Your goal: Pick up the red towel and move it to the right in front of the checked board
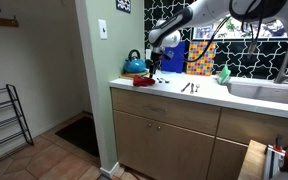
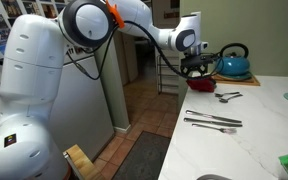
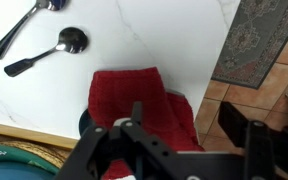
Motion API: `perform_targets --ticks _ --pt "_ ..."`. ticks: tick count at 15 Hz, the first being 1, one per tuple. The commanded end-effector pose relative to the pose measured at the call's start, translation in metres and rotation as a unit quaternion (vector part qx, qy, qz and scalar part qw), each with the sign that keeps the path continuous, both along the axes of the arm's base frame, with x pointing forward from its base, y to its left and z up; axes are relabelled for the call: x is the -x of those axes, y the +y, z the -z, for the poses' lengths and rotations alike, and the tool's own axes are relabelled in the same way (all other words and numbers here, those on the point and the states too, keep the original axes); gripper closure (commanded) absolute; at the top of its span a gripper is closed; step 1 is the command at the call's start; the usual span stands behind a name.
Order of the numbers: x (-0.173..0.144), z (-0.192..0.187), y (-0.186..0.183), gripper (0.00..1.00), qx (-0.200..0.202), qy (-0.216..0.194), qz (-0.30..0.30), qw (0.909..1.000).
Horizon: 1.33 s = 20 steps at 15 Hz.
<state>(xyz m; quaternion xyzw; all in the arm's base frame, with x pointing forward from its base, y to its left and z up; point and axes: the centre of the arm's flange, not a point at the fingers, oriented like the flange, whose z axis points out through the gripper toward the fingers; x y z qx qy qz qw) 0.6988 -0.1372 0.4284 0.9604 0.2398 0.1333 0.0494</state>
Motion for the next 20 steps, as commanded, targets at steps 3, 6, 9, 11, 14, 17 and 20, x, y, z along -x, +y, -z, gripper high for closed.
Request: perform_targets --ticks 3,6,9,11,14,17,20 --pt "-0.02 0.014 -0.007 0.34 0.011 0.001 -0.024 0.9996" --pt "-0.026 0.023 -0.005 0.3 0.009 0.003 -0.043 0.999" --pt "-0.033 0.031 0.0 0.32 0.011 0.001 -0.062 0.998" --pt "-0.038 0.034 0.002 0.36 0.016 -0.003 -0.074 0.9971" --pt "-0.042 0.036 0.005 0.42 0.022 -0.007 -0.087 0.9959" --pt "-0.046 0.036 0.005 0.54 0.029 -0.013 -0.094 0.995" --pt "-0.049 0.037 0.003 0.57 0.033 -0.02 -0.098 0.9945"
